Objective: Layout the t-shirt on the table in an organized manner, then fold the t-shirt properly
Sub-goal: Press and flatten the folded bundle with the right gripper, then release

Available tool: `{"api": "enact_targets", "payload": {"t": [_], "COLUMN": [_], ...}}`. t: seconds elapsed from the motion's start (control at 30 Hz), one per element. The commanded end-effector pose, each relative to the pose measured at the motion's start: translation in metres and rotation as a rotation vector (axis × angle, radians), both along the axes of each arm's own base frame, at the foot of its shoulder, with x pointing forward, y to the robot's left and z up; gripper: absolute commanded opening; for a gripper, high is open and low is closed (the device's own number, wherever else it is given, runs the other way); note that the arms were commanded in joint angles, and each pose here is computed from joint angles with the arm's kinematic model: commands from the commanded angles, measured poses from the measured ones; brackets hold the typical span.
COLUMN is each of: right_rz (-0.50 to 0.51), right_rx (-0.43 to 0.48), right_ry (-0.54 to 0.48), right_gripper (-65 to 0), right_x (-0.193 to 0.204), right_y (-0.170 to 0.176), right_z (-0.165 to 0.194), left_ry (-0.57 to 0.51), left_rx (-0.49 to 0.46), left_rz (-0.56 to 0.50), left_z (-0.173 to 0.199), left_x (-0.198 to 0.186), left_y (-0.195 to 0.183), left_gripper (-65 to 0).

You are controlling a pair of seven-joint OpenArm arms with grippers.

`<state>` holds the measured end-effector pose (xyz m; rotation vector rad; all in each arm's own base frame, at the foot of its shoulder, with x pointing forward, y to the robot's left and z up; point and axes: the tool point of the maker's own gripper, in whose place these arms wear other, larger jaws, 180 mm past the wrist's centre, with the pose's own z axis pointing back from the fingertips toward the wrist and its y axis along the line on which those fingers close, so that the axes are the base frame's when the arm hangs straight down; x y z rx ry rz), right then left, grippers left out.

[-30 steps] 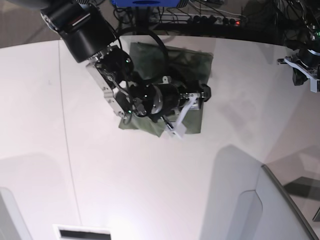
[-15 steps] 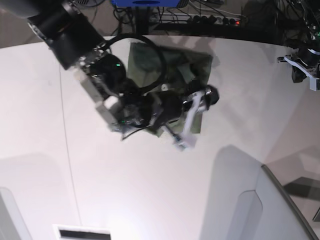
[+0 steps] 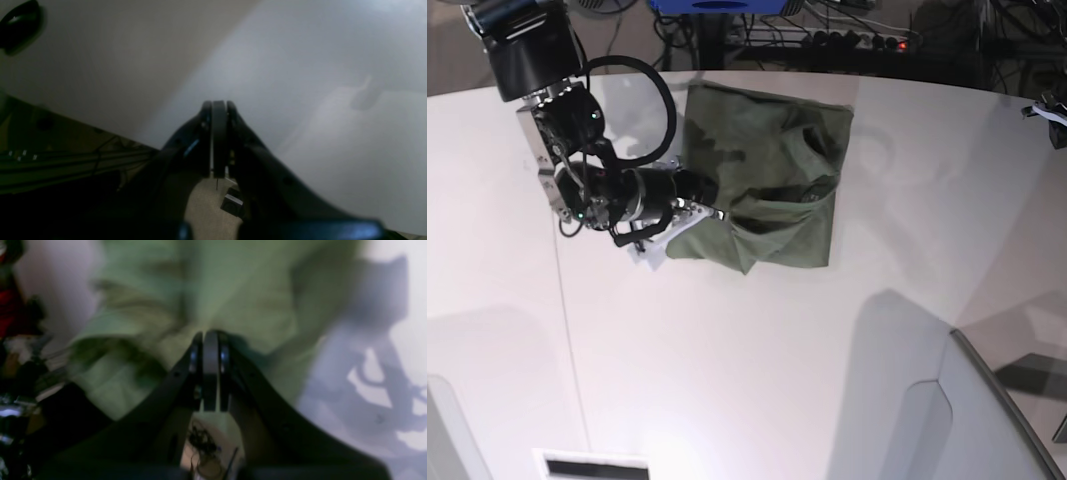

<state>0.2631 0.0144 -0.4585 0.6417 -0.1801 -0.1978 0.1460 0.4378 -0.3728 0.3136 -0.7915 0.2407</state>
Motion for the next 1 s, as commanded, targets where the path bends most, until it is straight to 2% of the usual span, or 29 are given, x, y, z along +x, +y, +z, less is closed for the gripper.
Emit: {"api": "enact_targets", "payload": {"t": [0.0,0.23,0.4,0.67,0.8,0.87,0.97], "right_rz": [-0.009,-0.018,-0.007,0.171,0.378,0.467,0.458], "right_rx": [0.035,0.033,0.089,0.120,0.092,0.101,0.096], "right_ry": [-0.043,-0.052,-0.077,-0.088,-0.232,-0.292,-0.231], "right_gripper": [-65.0,-65.0,-65.0,-65.0,-65.0,-65.0,-65.0], "right_x": [0.016,0.027,0.037,0.042,0.044,0.042,0.029], "right_y": [0.007,0.008,0.035,0.117,0.149,0.155,0.137], "right_z": [0.014,0.015,0.031,0.051,0.076,0.084,0.080], "left_ry": [-0.036,-0.030,-0.029,-0.029,-0.029,-0.030,-0.030], "left_rx": [0.036,0.030,0.027,0.028,0.028,0.029,0.031], "left_rz": [-0.011,-0.007,-0.012,-0.011,-0.007,-0.006,-0.007], "left_z": [0.016,0.013,0.012,0.012,0.012,0.012,0.013], "left_x": [0.006,0.004,0.005,0.005,0.004,0.004,0.004], "left_y": [0.007,0.007,0.005,0.005,0.006,0.007,0.007], "left_gripper": [-65.0,-65.0,-65.0,-65.0,-65.0,-65.0,-65.0]}}
